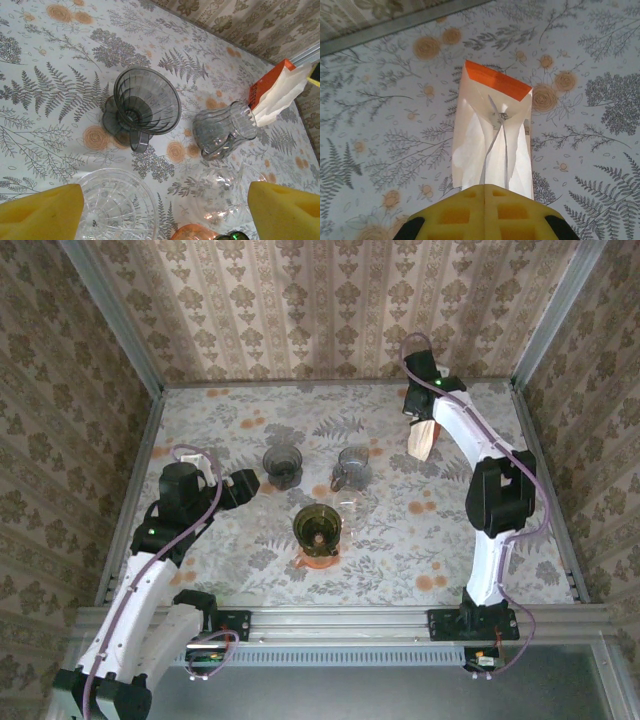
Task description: Place the coffee filter in the dripper
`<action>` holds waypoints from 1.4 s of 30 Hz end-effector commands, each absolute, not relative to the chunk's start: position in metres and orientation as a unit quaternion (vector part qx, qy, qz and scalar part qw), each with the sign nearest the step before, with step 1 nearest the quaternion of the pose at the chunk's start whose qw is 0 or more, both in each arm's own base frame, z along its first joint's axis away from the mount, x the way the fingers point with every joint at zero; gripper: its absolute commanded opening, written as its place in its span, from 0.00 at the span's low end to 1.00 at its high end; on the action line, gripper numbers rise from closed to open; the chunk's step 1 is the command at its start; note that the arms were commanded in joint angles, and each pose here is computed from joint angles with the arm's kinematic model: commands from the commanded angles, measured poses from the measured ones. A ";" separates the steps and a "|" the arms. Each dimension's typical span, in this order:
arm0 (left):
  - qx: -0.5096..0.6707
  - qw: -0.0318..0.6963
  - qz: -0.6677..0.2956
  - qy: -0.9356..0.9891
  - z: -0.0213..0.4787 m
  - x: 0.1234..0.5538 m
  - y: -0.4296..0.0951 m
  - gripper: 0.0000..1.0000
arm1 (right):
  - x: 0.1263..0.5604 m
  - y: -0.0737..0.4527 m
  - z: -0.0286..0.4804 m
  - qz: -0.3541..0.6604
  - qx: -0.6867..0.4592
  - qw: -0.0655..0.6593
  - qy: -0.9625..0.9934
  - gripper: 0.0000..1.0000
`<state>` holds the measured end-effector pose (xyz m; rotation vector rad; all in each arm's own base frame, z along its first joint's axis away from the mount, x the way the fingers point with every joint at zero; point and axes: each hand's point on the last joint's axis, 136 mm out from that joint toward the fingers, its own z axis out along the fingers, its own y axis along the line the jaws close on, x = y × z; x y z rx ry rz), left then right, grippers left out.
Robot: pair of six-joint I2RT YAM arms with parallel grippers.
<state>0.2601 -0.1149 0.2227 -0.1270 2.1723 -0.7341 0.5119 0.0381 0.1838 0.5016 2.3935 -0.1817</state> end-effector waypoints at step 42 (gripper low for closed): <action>-0.018 0.386 -0.365 0.847 0.235 0.248 -0.139 0.88 | 0.193 0.268 0.327 0.189 -0.236 0.274 0.913 0.00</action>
